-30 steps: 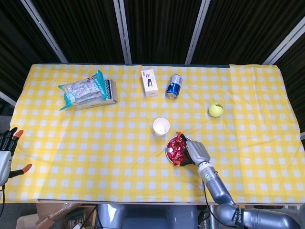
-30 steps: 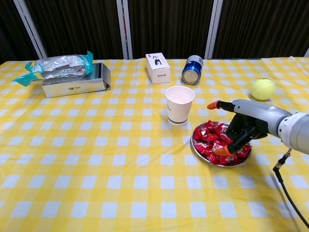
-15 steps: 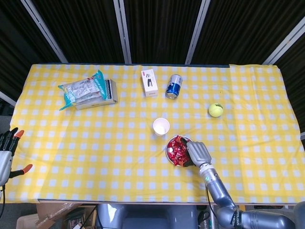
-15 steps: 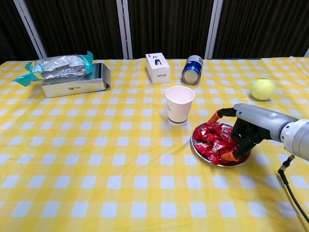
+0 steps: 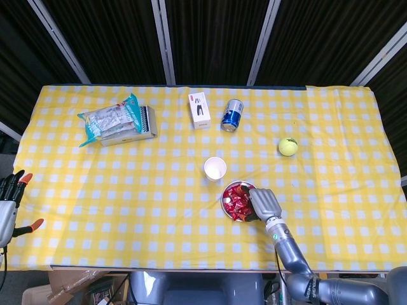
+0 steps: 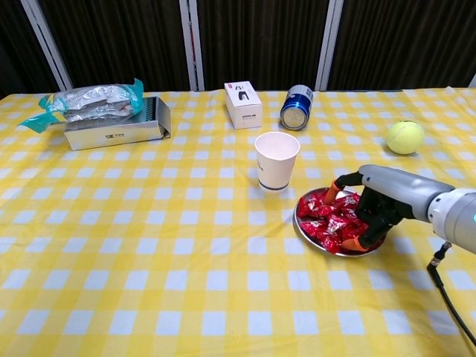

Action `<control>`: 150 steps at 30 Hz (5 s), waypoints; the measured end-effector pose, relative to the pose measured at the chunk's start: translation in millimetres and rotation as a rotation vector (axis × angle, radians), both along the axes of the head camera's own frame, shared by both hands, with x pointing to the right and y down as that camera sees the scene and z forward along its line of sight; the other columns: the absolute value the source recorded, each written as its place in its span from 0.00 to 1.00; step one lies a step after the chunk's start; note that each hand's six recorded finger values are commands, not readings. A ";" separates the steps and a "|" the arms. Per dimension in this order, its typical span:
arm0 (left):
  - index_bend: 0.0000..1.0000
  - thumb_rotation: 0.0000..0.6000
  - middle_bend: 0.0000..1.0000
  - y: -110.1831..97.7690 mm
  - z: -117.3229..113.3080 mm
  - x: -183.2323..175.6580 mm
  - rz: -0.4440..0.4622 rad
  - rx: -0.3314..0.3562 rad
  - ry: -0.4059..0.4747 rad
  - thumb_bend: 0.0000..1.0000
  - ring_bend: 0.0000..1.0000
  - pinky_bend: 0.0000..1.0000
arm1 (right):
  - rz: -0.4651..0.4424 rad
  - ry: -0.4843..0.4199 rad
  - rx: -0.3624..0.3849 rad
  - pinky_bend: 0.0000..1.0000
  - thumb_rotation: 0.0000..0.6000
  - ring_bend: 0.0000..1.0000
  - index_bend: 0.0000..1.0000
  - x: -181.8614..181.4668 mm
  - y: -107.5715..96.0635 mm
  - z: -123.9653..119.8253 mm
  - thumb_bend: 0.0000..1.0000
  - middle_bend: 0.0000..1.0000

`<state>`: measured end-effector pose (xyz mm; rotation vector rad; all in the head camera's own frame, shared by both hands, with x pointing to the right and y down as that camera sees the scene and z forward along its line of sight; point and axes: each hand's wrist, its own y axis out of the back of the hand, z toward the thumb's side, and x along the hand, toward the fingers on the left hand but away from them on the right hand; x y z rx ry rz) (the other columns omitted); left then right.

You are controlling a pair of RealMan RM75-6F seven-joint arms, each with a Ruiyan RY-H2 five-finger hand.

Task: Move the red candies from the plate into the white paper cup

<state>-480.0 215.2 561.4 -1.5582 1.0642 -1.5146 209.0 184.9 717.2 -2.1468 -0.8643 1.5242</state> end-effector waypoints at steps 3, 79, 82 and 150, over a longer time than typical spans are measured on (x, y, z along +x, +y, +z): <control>0.00 1.00 0.00 0.0 -0.1 -0.1 0.000 0.000 0.000 0.05 0.00 0.00 | 0.001 0.007 -0.008 1.00 1.00 0.92 0.43 0.4 1.2 4.4 0.26 0.91; 0.00 1.00 0.00 -8.2 6.5 -4.4 -0.013 -0.042 0.002 0.05 0.00 0.00 | 0.117 -0.235 0.177 1.00 1.00 0.92 0.82 -91.4 -133.7 -60.2 0.51 0.91; 0.00 1.00 0.00 -8.4 5.9 -4.8 -0.015 -0.040 0.005 0.05 0.00 0.00 | 0.118 -0.239 0.167 1.00 1.00 0.92 0.82 -98.4 -133.7 -54.9 0.51 0.91; 0.00 1.00 0.00 -6.6 6.1 -5.2 -0.026 -0.061 0.020 0.06 0.00 0.00 | 0.202 -0.257 0.098 0.98 1.00 0.87 0.33 -96.3 -128.4 -16.5 0.26 0.91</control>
